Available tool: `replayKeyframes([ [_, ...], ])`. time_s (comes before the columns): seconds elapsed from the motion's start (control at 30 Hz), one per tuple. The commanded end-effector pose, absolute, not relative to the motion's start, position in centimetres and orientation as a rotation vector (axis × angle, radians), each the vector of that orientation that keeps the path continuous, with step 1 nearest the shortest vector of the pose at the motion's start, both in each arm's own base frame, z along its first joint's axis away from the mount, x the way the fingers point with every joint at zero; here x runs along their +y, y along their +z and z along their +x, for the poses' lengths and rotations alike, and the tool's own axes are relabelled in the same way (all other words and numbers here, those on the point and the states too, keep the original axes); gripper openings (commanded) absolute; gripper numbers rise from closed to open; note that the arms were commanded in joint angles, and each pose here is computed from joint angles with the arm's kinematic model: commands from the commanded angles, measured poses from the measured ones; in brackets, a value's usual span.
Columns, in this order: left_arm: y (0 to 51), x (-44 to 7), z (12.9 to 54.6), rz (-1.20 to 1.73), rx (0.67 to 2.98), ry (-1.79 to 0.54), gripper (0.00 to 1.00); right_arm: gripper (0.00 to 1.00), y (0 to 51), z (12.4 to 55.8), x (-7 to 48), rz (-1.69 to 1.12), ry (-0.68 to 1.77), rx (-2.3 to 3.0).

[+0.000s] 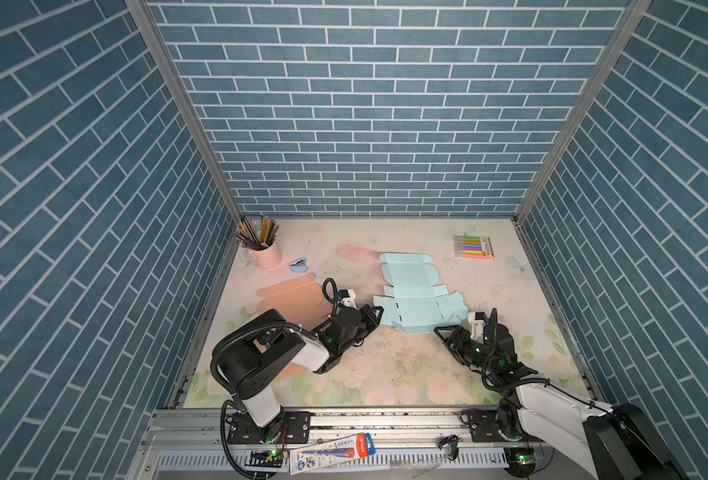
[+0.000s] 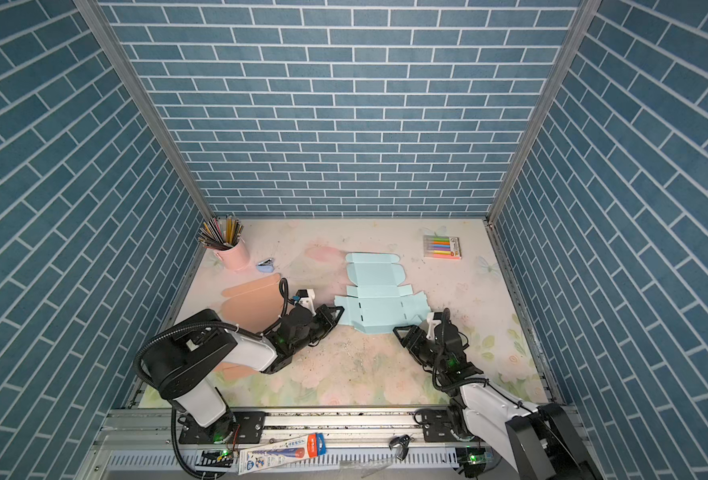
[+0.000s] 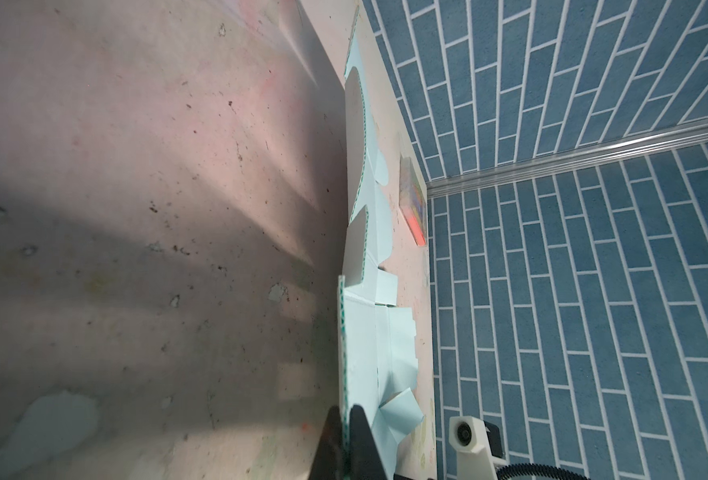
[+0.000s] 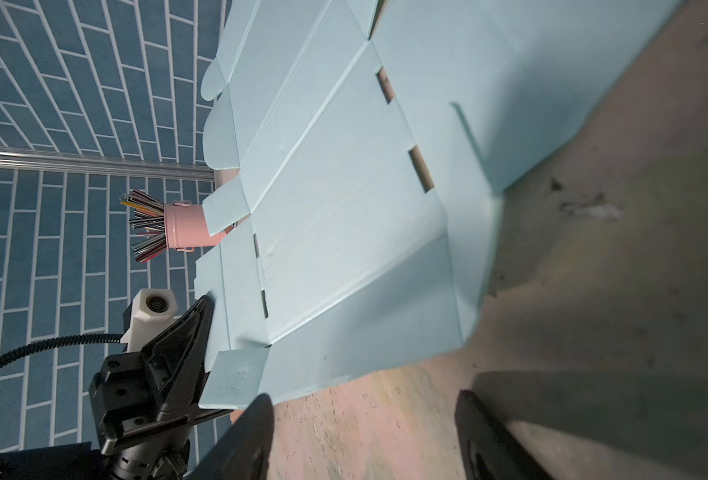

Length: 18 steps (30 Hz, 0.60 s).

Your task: Fold the paper box

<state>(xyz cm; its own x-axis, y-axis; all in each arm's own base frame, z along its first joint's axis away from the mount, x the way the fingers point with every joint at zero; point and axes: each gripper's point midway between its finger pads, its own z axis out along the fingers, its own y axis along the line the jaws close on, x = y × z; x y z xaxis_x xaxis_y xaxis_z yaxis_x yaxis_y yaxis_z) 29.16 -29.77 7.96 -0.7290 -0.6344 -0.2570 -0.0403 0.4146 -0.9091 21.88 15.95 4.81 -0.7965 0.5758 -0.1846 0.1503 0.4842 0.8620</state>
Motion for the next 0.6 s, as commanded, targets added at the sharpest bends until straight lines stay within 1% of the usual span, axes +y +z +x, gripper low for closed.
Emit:
replayKeyframes([
  [0.0,8.7,-30.4,29.0,-0.561,2.065,-1.361,0.00,0.66,5.6,22.9,15.6,0.652,1.286,2.228],
  [0.3,9.1,-31.0,27.5,-0.528,2.087,-1.395,0.00,0.57,5.1,23.9,15.0,0.695,1.277,2.226],
  [0.47,8.7,-30.9,26.7,-0.521,2.106,-1.384,0.01,0.46,4.5,23.7,14.9,0.713,1.278,2.243],
  [0.57,8.5,-30.9,26.4,-0.521,2.109,-1.388,0.02,0.43,4.4,23.6,14.7,0.716,1.262,2.245],
])
